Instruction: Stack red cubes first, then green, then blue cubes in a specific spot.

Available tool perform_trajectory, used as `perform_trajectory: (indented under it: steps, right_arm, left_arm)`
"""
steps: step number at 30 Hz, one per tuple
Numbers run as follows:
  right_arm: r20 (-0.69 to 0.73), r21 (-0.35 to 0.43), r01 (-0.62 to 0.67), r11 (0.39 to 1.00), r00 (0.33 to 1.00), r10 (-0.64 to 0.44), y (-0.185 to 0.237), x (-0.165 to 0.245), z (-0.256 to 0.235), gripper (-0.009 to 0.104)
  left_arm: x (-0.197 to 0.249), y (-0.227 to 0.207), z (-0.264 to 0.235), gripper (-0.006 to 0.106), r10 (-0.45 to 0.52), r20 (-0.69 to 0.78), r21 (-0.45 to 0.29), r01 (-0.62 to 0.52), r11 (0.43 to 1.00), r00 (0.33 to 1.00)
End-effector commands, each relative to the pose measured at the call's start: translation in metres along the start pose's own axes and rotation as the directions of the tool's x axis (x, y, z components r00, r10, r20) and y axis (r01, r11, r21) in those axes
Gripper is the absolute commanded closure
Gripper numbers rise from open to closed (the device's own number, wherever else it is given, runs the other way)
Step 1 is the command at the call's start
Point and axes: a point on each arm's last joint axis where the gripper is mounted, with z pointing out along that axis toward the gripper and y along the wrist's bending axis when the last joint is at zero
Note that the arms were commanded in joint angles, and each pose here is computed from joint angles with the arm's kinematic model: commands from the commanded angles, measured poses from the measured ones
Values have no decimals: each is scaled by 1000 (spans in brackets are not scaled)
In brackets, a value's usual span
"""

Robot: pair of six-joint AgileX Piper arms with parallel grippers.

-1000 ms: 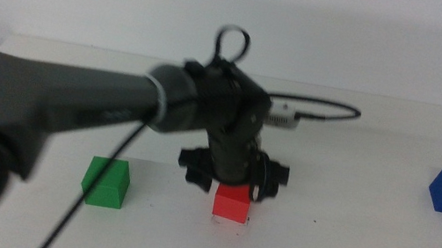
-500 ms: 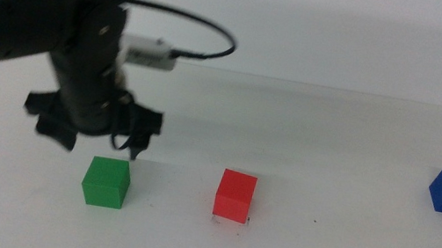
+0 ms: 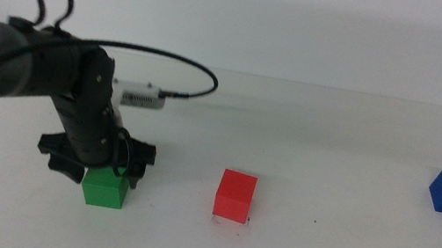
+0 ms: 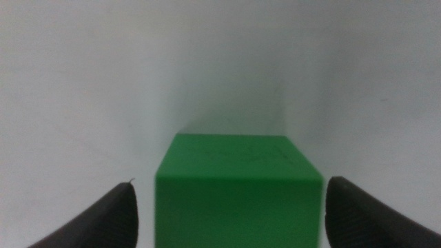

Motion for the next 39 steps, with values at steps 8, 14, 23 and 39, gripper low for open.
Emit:
perform_trajectory:
  steps: [8, 14, 23, 39]
  right_arm:
    - [0, 11, 19, 1000, 1000, -19, -1, 1, 0, 2]
    - [0, 11, 19, 1000, 1000, -19, -1, 1, 0, 2]
    - [0, 11, 19, 1000, 1000, -19, -1, 1, 0, 2]
    - [0, 11, 19, 1000, 1000, -19, -1, 1, 0, 2]
  left_arm:
    - [1, -10, -11, 66, -32, -23, 49, 33, 998, 999]
    - [2, -80, -73, 89, 77, 83, 22, -79, 997, 994]
    - [2, -159, -76, 89, 201, 96, 93, -210, 973, 975]
    - [-2, -172, -35, 89, 228, 61, 112, -234, 966, 972]
